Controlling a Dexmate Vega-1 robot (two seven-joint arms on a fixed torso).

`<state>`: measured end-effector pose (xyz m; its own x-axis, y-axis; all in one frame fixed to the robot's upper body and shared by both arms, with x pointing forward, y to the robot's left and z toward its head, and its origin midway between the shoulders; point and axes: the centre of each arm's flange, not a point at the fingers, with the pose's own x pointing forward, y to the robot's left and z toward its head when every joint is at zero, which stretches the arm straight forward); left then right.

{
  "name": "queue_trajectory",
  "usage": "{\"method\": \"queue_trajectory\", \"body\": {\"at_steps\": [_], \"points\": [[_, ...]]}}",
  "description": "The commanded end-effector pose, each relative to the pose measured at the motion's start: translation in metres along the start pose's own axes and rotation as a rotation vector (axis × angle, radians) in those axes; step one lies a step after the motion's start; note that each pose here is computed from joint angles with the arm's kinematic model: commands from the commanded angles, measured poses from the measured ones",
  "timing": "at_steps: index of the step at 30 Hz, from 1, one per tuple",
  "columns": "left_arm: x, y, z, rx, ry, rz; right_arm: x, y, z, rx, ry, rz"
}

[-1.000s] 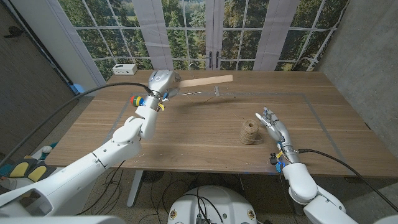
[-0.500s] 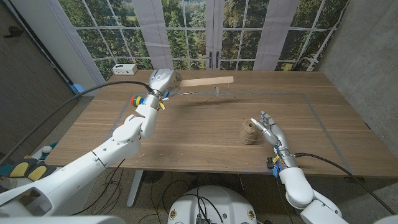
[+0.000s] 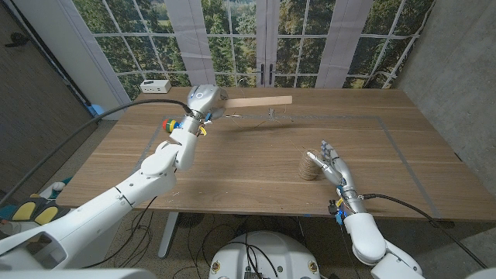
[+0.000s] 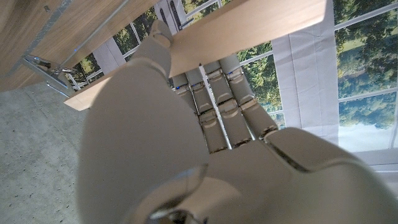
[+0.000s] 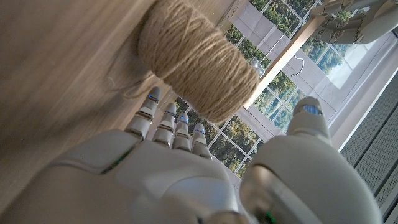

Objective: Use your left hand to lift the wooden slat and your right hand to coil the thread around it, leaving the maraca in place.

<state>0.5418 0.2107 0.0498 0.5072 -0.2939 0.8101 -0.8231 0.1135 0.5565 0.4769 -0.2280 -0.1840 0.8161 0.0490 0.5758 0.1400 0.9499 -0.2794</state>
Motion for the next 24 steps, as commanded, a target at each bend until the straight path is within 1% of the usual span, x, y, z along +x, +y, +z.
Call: {"method": "queue_trajectory", "body": {"at_steps": [1,2,6,7,8,11,14,17,21,24], "points": [[0.003,0.000,0.003,-0.002,-0.019,0.002,-0.003,0.011,0.002,-0.110,0.037,-0.021],[0.004,0.001,0.003,-0.003,-0.019,-0.008,-0.003,0.012,0.001,-0.111,0.043,-0.025],[0.004,0.001,0.003,-0.002,-0.021,0.002,-0.002,0.014,0.000,-0.152,0.065,-0.030],[0.005,0.001,0.002,-0.006,-0.022,-0.006,-0.001,0.016,0.000,-0.174,0.078,-0.038],[0.005,0.001,0.002,-0.009,-0.018,0.003,-0.001,0.016,0.000,-0.180,0.081,-0.036],[0.005,0.002,0.001,-0.005,-0.019,-0.004,0.000,0.018,0.000,-0.192,0.089,-0.037],[0.006,0.001,0.000,-0.003,-0.018,0.001,0.002,0.022,0.001,-0.239,0.112,-0.047],[0.006,0.002,-0.001,-0.004,-0.021,0.003,0.005,0.024,0.002,-0.262,0.120,-0.056],[0.007,0.001,-0.001,-0.001,-0.025,-0.006,0.009,0.028,0.001,-0.275,0.130,-0.088],[0.008,0.001,-0.002,-0.001,-0.023,-0.006,0.012,0.031,0.000,-0.274,0.118,-0.112]]}}
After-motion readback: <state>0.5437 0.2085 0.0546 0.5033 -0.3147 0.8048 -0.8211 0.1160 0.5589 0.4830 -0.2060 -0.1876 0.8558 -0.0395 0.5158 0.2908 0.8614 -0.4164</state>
